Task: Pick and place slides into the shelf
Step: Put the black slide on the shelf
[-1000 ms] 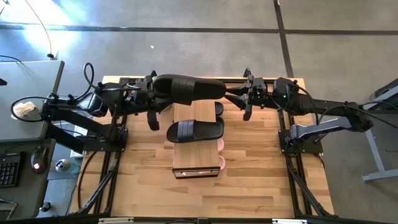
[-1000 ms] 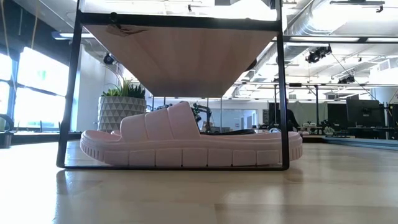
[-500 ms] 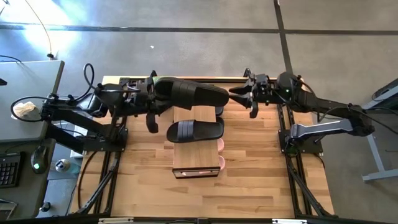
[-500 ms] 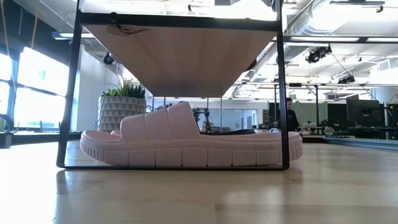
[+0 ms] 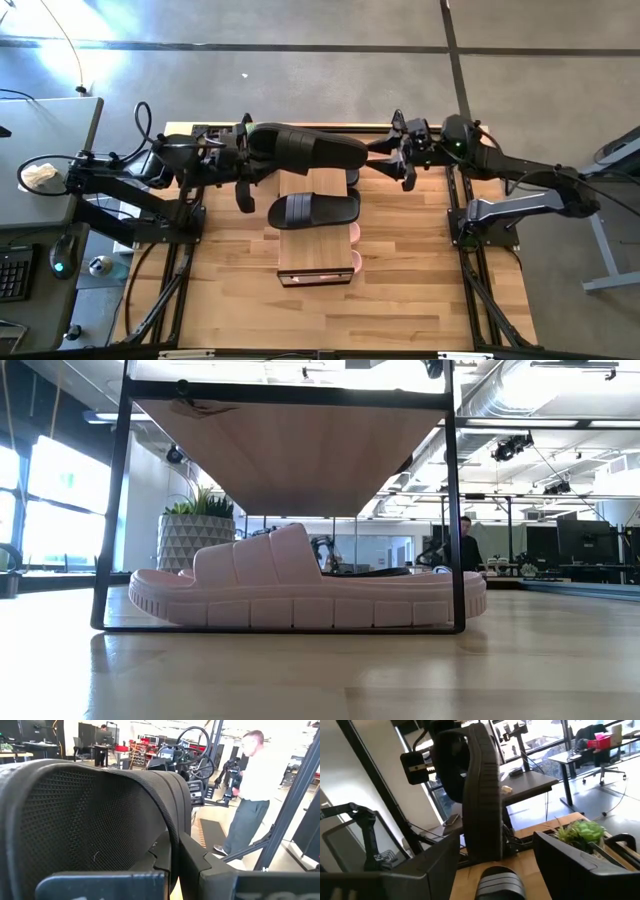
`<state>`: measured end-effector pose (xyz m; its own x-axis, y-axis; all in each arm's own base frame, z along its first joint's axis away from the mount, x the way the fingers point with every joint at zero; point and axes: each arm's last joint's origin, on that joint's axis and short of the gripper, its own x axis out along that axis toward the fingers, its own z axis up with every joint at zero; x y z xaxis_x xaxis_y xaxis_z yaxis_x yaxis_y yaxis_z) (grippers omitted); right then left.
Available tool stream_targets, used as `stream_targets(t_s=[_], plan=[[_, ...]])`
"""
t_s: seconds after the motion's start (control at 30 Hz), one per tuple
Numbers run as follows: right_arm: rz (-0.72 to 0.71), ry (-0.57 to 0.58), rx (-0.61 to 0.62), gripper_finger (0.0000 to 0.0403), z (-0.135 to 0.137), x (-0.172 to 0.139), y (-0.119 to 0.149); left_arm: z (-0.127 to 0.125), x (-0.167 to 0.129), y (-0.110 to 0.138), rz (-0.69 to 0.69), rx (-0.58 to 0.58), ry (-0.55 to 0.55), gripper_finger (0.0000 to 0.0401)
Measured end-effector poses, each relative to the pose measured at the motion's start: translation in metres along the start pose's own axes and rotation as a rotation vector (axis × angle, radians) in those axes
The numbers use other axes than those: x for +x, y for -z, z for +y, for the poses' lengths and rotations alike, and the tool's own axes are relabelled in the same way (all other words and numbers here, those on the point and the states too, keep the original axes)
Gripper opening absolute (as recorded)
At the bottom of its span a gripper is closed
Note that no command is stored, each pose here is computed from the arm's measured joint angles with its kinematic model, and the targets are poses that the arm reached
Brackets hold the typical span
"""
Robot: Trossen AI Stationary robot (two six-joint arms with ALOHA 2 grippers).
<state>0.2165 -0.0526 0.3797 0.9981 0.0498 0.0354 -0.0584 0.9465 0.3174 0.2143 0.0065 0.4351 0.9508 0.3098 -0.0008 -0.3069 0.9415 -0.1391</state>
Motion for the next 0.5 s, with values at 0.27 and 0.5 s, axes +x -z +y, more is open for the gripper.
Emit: stream_targets(t_s=[0.27, 0.5], plan=[[-0.013, -0.027, -0.007, 0.0236, -0.004, 0.012, 0.002, 0.000, 0.000, 0.000, 0.002, 0.000, -0.001, 0.0000], [-0.096, -0.009, -0.024, 0.0216, -0.004, 0.015, -0.004, 0.000, 0.000, 0.000, 0.002, -0.002, -0.001, 0.0000]])
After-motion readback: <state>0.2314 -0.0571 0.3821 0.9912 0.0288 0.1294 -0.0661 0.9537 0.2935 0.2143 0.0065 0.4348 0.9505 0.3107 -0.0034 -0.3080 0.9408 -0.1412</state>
